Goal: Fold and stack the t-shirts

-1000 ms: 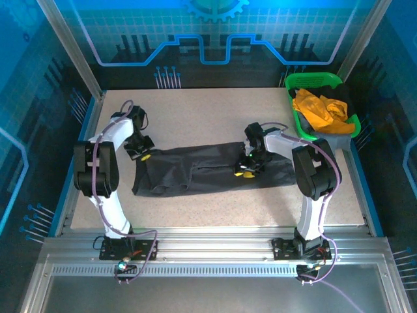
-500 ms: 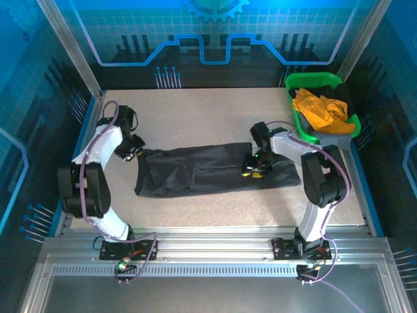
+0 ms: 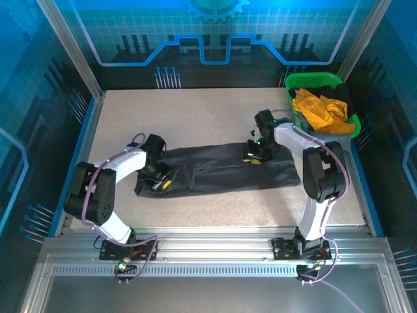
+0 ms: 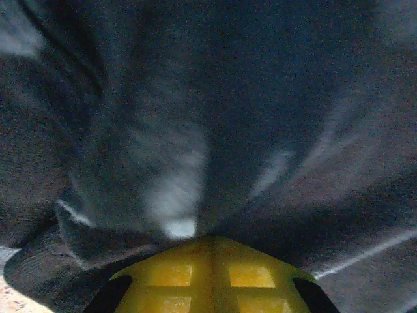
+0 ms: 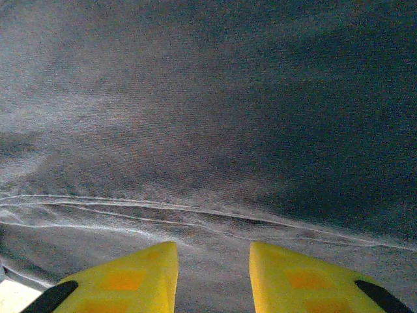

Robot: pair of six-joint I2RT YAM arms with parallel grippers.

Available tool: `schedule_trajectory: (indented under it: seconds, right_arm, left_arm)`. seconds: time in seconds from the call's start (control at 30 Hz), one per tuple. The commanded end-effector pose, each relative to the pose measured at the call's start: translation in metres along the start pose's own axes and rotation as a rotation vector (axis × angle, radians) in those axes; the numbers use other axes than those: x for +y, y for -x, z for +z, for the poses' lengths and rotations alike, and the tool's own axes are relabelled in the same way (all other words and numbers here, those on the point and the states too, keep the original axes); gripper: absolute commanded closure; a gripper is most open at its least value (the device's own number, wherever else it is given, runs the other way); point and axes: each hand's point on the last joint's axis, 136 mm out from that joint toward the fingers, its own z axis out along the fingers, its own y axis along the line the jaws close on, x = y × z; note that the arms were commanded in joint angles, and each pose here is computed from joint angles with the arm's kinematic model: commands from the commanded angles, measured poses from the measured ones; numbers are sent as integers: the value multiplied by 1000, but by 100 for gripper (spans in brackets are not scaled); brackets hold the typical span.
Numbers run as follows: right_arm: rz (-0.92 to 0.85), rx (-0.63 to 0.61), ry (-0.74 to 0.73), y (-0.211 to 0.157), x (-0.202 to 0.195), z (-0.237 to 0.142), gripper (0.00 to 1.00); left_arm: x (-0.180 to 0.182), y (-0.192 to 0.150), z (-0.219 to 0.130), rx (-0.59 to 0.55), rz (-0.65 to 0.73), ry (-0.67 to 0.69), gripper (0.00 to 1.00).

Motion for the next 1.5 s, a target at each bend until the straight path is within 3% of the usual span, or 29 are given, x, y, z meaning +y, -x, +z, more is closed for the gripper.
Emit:
schedule_trajectory:
  seconds: [0.0, 0.1, 0.23, 0.4, 0.63, 0.9, 1.1, 1.2, 1.3, 1.47]
  right_arm:
    - [-5, 35, 13, -8, 7, 7, 65]
    - [-7, 40, 7, -12, 6, 8, 65]
    - [-11, 14, -10, -8, -2, 1, 65]
    - [30, -20, -47, 9, -31, -9, 64]
    - [40, 23, -267, 29, -85, -1, 66]
    - [87, 175, -397, 10, -114, 16, 71]
    - [157, 211, -363, -44, -97, 16, 71]
    - [151, 244, -331, -75, -73, 29, 71]
    - [113, 257, -290, -95, -37, 40, 71]
    - [70, 295, -233, -110, 23, 62, 71]
  left_arm:
    - [-1, -12, 16, 65, -39, -26, 92]
    - [0, -6, 14, 29, -12, 1, 83]
    - [-7, 6, -19, -80, 47, 26, 67]
    - [-28, -4, -51, -118, 21, -64, 73]
    - [-58, -17, -5, 17, -114, -76, 82]
    - [-92, 25, 30, 22, -178, -4, 85]
    - [-150, 96, 25, -101, -60, 13, 84]
    - [-200, 125, 25, -140, 22, -77, 82]
    - [-252, 146, 25, -165, 69, -193, 80]
    - [-340, 161, 32, -135, 55, -516, 75]
